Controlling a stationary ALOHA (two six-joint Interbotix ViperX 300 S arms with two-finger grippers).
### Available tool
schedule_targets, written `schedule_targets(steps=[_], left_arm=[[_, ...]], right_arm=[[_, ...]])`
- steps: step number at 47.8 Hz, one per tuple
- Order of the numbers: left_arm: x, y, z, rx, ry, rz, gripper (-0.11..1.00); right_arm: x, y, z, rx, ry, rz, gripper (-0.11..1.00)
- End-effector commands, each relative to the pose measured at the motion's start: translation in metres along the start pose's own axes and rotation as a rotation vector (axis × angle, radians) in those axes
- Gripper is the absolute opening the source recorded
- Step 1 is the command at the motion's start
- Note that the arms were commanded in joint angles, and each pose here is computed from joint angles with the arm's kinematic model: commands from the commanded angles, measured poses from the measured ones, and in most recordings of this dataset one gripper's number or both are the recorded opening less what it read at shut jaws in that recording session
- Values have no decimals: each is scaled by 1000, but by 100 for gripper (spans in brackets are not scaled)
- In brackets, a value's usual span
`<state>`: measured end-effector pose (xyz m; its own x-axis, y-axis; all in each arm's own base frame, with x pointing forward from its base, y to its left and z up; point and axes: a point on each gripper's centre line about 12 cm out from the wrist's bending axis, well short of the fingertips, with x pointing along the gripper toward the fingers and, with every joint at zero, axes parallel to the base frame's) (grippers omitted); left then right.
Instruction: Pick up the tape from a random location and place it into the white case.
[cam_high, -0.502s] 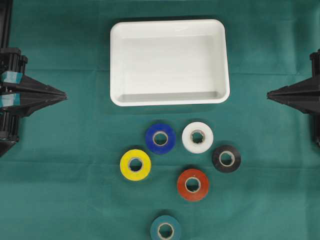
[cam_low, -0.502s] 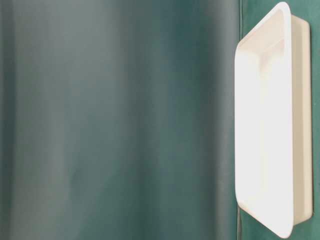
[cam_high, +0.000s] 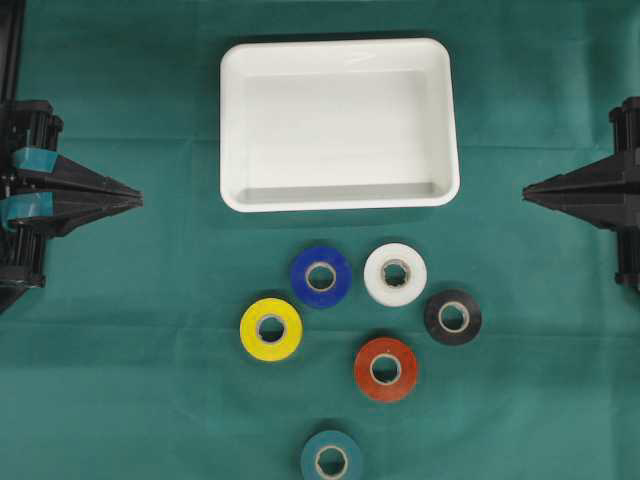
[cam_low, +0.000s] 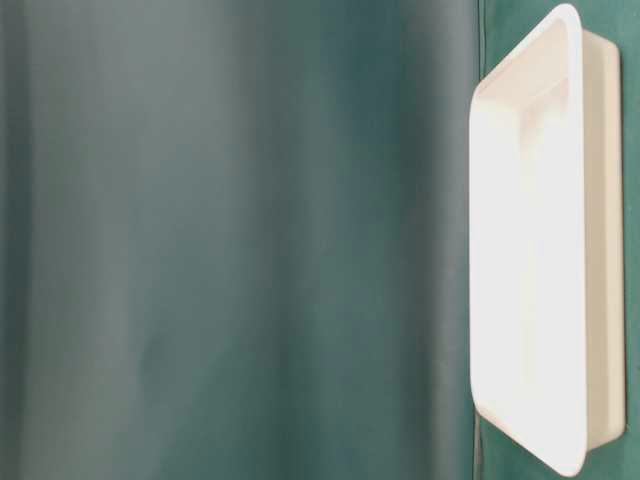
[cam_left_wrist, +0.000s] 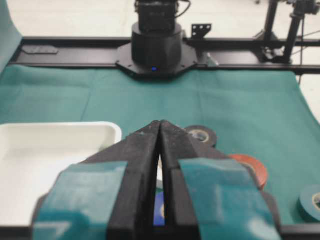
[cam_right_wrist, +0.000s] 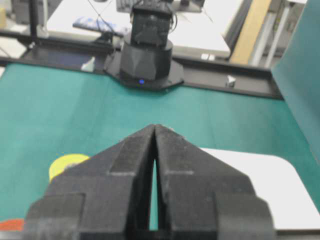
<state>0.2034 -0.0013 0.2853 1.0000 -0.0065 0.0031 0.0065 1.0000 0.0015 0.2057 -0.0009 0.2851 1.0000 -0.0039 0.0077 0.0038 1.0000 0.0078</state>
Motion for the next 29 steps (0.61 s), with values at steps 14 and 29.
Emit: schedule_targets(steps=[14,29], left_arm=[[3,-1,9,0,-20,-5,46],[3,-1,9,-2,-18,-5,94]], right_arm=[[3,0,12,26,1,-4,52],[4,-1,13,34,18,-5,92]])
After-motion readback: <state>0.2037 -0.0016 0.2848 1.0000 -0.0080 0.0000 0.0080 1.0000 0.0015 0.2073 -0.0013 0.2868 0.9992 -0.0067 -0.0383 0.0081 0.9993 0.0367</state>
